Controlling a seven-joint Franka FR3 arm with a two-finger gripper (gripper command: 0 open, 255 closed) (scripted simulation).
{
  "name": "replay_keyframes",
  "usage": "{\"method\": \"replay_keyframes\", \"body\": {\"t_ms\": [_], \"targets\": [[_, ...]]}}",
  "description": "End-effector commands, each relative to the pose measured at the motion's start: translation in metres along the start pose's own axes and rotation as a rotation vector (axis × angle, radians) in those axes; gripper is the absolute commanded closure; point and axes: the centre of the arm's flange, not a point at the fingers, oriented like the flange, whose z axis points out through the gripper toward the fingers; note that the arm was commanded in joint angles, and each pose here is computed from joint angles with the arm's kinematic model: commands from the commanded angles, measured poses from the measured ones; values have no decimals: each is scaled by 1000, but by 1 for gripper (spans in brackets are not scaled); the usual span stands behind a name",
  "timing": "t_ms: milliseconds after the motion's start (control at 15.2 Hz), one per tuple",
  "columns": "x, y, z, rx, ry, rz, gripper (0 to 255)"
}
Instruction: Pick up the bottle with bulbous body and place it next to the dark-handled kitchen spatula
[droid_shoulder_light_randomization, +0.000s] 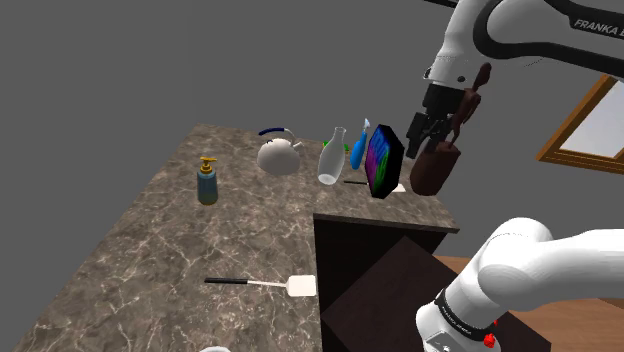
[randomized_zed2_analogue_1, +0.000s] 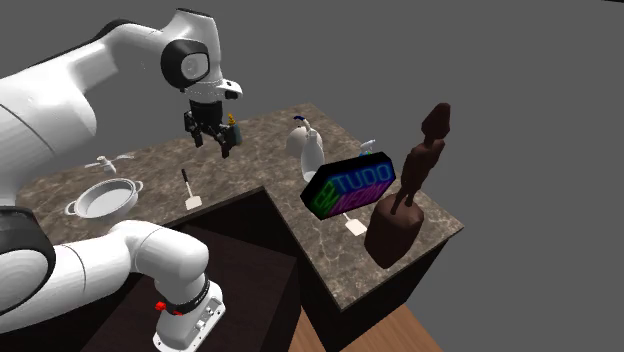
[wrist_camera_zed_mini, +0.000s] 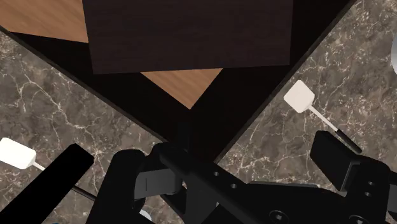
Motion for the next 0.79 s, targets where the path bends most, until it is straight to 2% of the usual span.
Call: {"method": "replay_keyframes", "body": {"t_ms": [0, 726], "targets": [[0, 0, 0, 0, 0, 0, 0], [131, 48, 22, -29, 19, -19, 0]]}}
